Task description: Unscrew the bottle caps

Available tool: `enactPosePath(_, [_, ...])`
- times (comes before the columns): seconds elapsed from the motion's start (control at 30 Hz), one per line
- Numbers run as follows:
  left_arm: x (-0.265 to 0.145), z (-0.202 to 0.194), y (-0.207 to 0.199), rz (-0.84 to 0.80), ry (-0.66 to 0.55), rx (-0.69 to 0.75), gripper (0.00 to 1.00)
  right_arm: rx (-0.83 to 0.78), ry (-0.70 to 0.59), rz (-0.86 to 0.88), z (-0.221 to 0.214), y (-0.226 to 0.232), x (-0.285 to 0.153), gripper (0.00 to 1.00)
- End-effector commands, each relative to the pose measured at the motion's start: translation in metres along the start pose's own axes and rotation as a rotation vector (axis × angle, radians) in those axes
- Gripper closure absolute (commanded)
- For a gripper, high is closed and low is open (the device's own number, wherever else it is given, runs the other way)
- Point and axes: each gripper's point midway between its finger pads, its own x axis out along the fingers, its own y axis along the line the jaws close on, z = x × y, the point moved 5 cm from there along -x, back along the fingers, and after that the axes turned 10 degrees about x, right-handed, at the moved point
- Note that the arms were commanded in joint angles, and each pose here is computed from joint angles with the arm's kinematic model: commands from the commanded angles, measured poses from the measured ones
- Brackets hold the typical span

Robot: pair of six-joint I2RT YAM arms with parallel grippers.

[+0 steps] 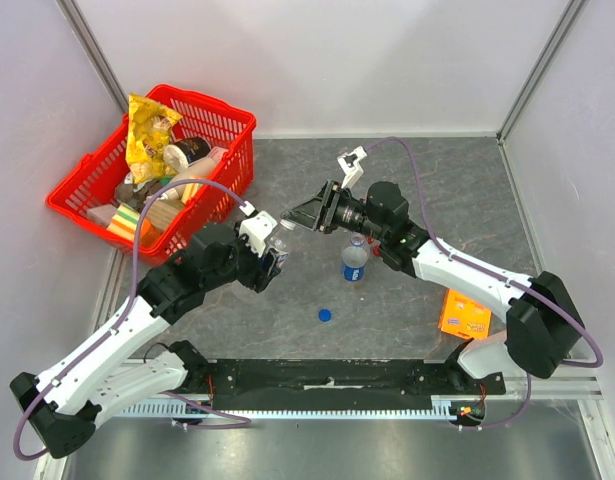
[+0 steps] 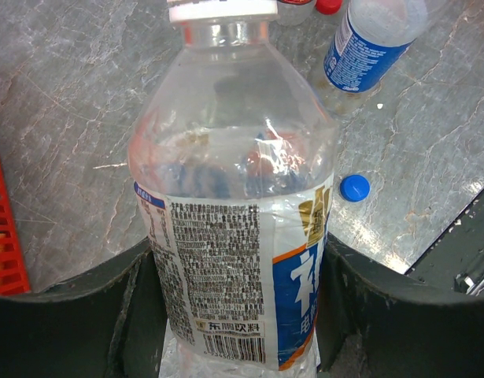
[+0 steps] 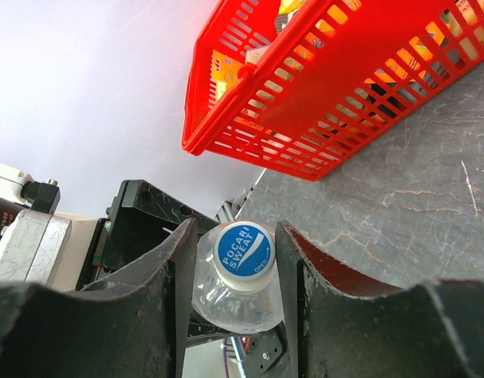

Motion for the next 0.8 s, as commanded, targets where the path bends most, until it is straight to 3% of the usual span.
enactPosePath(0.0, [0.0005,0.0090,0.0038,0.016,-0.044,0.047,0.98,-0.002,0.007,0.058,0.0026,0.0083,0.0020,0.50])
enactPosePath(0.33, [0.0003,0.0097,0.0032,0.010,-0.047,0.047,0.98,0.017,0.022,0.066,-0.0016,0.0046,0.0026,0.47])
enactPosePath(0.47, [0.0003,0.0097,0.0031,0.009,-0.047,0.049,0.98,0.024,0.030,0.084,-0.0030,0.0066,0.0034,0.61])
enactPosePath(0.6, [-0.0001,0.0096,0.0034,0.010,-0.047,0.052,0.98,0.024,0.039,0.085,-0.0043,0.0058,0.0032,0.66])
enactPosePath(0.77, [0.0003,0.0122,0.0032,0.005,-0.050,0.052,0.98,-0.004,0.040,0.076,-0.0041,0.0039,0.0023,0.82])
